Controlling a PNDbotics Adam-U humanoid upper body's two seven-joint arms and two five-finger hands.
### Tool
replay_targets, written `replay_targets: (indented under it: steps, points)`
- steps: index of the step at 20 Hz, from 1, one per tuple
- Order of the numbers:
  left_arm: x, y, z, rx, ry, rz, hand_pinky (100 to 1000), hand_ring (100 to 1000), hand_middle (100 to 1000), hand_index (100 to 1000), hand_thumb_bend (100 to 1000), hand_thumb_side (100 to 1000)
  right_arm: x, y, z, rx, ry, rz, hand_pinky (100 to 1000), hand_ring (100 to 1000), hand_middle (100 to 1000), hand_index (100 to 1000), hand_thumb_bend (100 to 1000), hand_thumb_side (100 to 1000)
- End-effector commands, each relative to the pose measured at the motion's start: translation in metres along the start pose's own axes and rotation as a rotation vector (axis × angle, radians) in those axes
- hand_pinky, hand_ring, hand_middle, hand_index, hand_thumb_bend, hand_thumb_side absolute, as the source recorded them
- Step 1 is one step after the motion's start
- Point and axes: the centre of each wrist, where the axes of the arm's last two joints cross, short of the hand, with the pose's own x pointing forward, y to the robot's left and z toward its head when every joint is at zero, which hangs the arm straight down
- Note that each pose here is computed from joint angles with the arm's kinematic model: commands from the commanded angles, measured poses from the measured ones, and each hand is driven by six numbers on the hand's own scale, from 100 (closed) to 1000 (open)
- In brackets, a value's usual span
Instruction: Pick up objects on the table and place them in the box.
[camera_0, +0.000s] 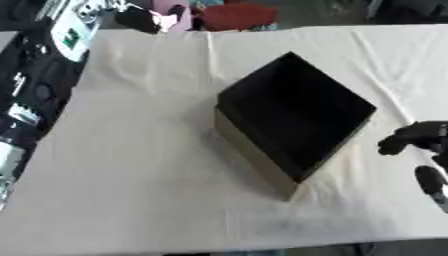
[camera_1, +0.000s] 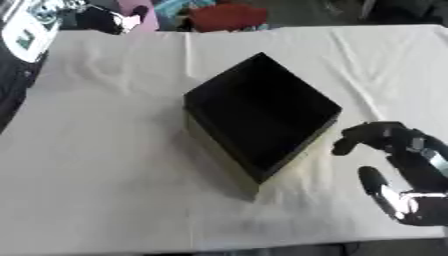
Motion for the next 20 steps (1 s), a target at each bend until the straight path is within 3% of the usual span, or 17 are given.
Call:
replay_targets:
  steps: [1,4,10,14,20]
  points:
    - [0.032,0.019,-0.018,0.015,-0.178,-0.048,570,445,461,823,100,248,0.004,-0.005,-0.003,0.132,-0.098,0.103,736,664,595,830,100,379]
    - [0.06,0.017,-0.032,-0.006,-0.301,-0.047,570,446,462,823,100,248,0.004,-0.005,-0.004,0.136,-0.103,0.101,736,664,594,830,100,379]
    - [0.1,0.006,-0.057,-0.091,-0.437,0.028,573,452,467,824,100,244,0.005,-0.005,-0.008,0.149,-0.118,0.098,736,663,594,830,100,378]
    - [0.111,-0.007,-0.064,-0.183,-0.479,0.059,576,457,474,825,100,245,0.005,-0.005,-0.01,0.158,-0.126,0.097,736,663,594,830,100,378]
    - [0.111,-0.031,-0.07,-0.309,-0.473,0.038,583,471,494,832,100,250,0.006,-0.005,-0.013,0.169,-0.135,0.097,736,662,593,829,100,378]
